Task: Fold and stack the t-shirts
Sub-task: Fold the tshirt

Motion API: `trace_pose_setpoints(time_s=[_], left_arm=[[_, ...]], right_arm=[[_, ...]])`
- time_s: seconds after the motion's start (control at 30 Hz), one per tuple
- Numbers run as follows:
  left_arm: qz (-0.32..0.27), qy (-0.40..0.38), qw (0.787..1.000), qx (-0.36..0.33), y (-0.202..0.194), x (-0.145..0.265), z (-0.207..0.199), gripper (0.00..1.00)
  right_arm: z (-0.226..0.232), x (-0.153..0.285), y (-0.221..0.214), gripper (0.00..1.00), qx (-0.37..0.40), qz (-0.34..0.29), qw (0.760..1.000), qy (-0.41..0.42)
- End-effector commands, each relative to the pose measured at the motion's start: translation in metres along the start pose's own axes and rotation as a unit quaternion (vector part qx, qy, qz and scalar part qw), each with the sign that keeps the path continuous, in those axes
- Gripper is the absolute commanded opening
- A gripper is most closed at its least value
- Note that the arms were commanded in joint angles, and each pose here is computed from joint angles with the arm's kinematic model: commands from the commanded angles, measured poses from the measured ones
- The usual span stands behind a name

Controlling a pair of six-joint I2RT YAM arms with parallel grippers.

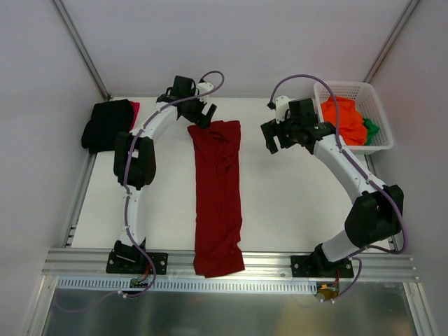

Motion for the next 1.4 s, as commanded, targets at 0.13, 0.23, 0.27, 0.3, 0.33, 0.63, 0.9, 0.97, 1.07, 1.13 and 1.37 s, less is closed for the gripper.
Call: trace_pose_setpoints(time_s=[0.13, 0.23, 0.27, 0.3, 0.33, 0.63, 0.9, 0.97, 1.07, 1.13, 1.37], left_arm=[[0.012, 0.045, 0.997, -0.068, 0.005, -0.012, 0.019, 0.99], [0.022, 0.051, 0.996, -0.075, 0.000, -0.017, 0.022, 0.99], [0.026, 0.053, 0.995, -0.081, -0.001, -0.017, 0.022, 0.99], [0.029, 0.054, 0.995, -0.082, -0.002, -0.017, 0.023, 0.99], [0.038, 0.051, 0.995, -0.083, -0.005, -0.016, 0.022, 0.99], [0.057, 0.033, 0.994, -0.085, -0.013, -0.010, 0.017, 0.60], [0.037, 0.025, 0.996, -0.072, -0.001, 0.001, 0.012, 0.00], [0.033, 0.024, 0.997, -0.072, 0.002, 0.004, 0.010, 0.00], [0.023, 0.021, 0.997, -0.072, 0.008, 0.012, 0.006, 0.00], [0.014, 0.019, 0.997, -0.077, 0.014, 0.021, 0.003, 0.00], [0.006, -0.007, 0.989, -0.146, 0.015, 0.032, -0.003, 0.67]], right_arm=[[-0.002, 0.008, 0.008, 0.89, -0.008, -0.027, 1.000, 0.000], [-0.003, 0.008, 0.009, 0.89, -0.011, -0.028, 1.000, 0.000], [-0.003, 0.009, 0.009, 0.89, -0.010, -0.028, 1.000, 0.000], [-0.003, 0.009, 0.009, 0.89, -0.012, -0.028, 1.000, 0.000], [-0.003, 0.009, 0.009, 0.89, -0.012, -0.029, 1.000, 0.000], [-0.003, 0.008, 0.008, 0.89, -0.012, -0.028, 1.000, 0.000], [-0.003, 0.008, 0.007, 0.89, -0.014, -0.027, 1.000, 0.001], [-0.003, 0.008, 0.006, 0.89, -0.014, -0.027, 1.000, 0.002], [-0.003, 0.008, 0.006, 0.89, -0.014, -0.028, 0.999, 0.003], [-0.002, 0.007, 0.006, 0.89, -0.014, -0.029, 0.999, 0.004], [-0.001, 0.007, 0.005, 0.89, -0.014, -0.029, 0.999, 0.007]])
Point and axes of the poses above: each gripper's point midway between its finger pads, its own x axis back along the fingers, its own z axis along the line the jaws close on, y = z × x, the point moved 6 cm from there along x, back along the fingers, and after that the axes turned 6 degrees about x, right-handed, at the moved point
